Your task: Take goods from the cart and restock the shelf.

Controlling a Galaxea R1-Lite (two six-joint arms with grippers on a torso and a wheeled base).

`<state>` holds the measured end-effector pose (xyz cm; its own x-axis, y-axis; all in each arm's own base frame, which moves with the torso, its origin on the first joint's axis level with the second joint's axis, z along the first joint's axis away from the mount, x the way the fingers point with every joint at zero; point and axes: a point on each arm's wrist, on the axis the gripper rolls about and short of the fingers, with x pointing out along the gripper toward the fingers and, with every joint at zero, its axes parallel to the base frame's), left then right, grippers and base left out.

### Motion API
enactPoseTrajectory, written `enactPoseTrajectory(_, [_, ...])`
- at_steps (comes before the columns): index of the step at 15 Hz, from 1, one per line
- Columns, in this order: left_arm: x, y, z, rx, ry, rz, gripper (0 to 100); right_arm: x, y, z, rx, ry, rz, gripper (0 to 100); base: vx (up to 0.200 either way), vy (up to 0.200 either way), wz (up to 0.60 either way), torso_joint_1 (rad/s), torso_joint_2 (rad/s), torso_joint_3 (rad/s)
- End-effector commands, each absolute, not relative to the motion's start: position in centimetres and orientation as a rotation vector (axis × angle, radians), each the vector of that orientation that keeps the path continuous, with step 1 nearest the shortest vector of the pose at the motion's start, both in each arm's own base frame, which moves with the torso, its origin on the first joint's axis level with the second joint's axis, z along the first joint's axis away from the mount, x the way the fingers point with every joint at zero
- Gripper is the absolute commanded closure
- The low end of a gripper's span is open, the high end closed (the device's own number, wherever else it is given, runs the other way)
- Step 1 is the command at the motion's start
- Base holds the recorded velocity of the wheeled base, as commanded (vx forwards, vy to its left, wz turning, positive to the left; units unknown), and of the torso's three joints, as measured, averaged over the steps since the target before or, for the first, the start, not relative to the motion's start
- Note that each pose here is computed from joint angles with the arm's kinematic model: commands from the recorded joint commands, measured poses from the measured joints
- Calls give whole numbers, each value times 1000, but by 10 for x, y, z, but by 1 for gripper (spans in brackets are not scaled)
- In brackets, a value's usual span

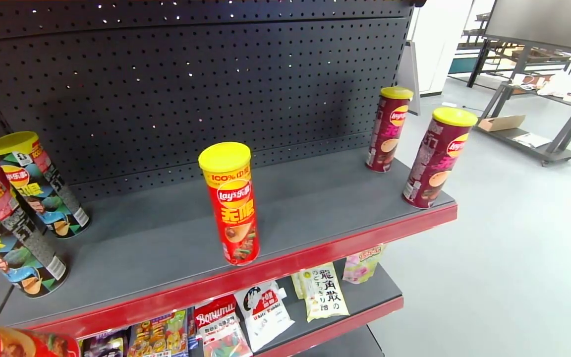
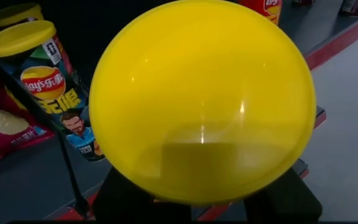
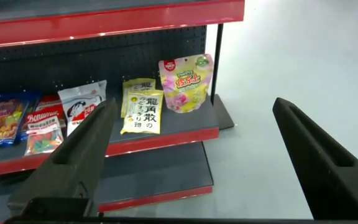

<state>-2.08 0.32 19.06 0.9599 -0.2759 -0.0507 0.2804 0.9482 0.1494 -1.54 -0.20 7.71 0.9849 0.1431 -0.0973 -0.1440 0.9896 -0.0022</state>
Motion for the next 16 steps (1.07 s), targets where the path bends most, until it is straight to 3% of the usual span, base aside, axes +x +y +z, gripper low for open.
enactPoseTrajectory(1, [-16, 2, 189, 158, 57, -297, 100, -15, -2, 77, -9, 104, 135, 0, 0, 0, 0, 0, 0, 0])
enactPoseTrajectory(4, [-12, 1, 185, 159, 85, -317, 100, -19, 1, 76, -4, 52, -27, 0, 0, 0, 0, 0, 0, 0])
enactPoseTrajectory(10, [1, -4, 182, 142, 147, -416, 100, -23, 0, 76, -3, 3, 5, 0, 0, 0, 0, 0, 0, 0])
enactPoseTrajectory(16, [122, -31, 211, 140, 122, -411, 100, -23, 0, 76, -3, 2, 5, 0, 0, 0, 0, 0, 0, 0])
